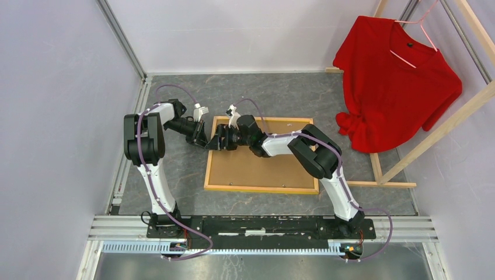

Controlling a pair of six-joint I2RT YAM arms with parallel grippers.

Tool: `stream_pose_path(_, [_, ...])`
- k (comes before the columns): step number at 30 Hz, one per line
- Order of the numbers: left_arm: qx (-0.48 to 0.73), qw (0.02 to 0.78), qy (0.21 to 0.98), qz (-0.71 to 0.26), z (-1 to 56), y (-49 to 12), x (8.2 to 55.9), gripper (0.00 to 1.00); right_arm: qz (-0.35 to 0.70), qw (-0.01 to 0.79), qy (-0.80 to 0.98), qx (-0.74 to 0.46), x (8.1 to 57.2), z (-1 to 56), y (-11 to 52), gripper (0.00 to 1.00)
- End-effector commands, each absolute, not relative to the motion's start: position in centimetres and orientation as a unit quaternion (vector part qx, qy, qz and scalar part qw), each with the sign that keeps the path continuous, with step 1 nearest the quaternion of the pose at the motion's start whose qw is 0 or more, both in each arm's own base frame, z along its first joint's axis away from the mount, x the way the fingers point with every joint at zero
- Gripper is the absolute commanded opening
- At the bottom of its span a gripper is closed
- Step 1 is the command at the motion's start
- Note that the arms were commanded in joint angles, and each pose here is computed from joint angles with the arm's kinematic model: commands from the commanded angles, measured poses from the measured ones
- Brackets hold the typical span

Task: Put the photo into the frame
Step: Install the photo frame at the center of the board.

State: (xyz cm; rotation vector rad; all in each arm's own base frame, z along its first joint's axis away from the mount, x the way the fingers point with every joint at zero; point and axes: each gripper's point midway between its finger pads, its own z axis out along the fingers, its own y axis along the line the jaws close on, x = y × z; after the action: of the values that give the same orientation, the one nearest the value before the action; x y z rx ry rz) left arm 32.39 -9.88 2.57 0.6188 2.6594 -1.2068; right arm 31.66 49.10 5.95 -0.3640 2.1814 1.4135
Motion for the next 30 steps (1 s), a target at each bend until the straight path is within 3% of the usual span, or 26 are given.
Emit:
stream_pose_path(1, [0.224,0.081,0.893,-0.382,2.3,-9.4,32.3,0.22,0.503,0.262,0.814,-0.126,32.7,4.6,49.4,0.82])
stream_pose_path(17, [0.229,0.081,0.890,-0.385,2.2,-9.4,32.0,0.22,0.476,0.279,0.825,-0.120,34.8,3.4,49.9,0.80])
stream_pose_path(24, [0.246,0.087,0.891,-0.371,3.2,-8.9,32.1,0.27,0.527,0.310,0.778,-0.142,34.7,11.0,49.1,0.86])
stream_pose_path(30, [0.271,0.095,0.895,-0.342,4.6,-7.6,31.8,0.33,0.540,0.350,0.757,-0.114,35.1,16.3,41.8,0.92])
